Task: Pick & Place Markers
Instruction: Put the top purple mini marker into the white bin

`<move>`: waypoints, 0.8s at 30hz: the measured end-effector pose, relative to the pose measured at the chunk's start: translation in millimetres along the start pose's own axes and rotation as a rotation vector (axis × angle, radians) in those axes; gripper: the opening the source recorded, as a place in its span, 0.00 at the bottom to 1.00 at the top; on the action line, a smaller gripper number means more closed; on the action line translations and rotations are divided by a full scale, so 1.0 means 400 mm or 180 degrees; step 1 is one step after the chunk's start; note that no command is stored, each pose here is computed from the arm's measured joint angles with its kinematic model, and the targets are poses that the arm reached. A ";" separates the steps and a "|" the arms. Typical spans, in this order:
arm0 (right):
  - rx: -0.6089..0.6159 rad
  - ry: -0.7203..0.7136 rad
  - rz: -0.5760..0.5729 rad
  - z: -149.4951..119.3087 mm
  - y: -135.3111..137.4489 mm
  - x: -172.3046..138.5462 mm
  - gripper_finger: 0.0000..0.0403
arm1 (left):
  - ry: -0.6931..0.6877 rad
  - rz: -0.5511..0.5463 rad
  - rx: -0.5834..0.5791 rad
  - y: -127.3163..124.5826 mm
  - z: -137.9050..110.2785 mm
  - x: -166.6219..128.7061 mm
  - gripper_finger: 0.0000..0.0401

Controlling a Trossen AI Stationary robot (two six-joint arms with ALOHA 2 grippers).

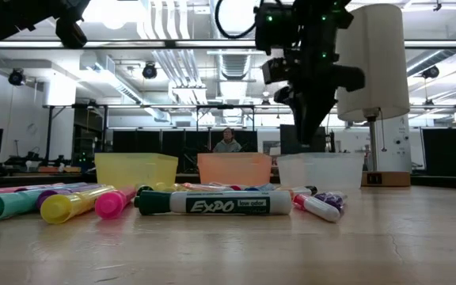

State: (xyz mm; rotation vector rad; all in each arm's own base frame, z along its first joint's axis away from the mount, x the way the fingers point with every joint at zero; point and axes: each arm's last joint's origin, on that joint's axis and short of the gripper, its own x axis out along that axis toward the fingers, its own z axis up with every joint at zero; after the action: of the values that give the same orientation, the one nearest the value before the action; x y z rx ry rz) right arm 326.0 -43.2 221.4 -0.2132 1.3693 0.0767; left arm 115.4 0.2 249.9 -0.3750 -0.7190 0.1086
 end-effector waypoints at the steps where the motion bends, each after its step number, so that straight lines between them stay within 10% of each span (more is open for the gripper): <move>1: -0.0045 -0.0006 0.0006 0.003 0.010 -0.001 0.17 | 0.0000 -0.0001 -0.0002 0.000 0.000 0.000 0.33; 24: -0.0727 -0.0580 0.0502 0.075 0.222 -0.018 0.23 | 0.0002 -0.0002 -0.0049 0.000 0.000 0.000 0.33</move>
State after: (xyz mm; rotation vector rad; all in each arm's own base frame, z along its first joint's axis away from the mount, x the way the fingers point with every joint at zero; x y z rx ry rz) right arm 337.5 49.8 224.4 -0.2821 1.1927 0.3769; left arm 115.5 0.1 249.8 -0.3895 -0.7196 0.1025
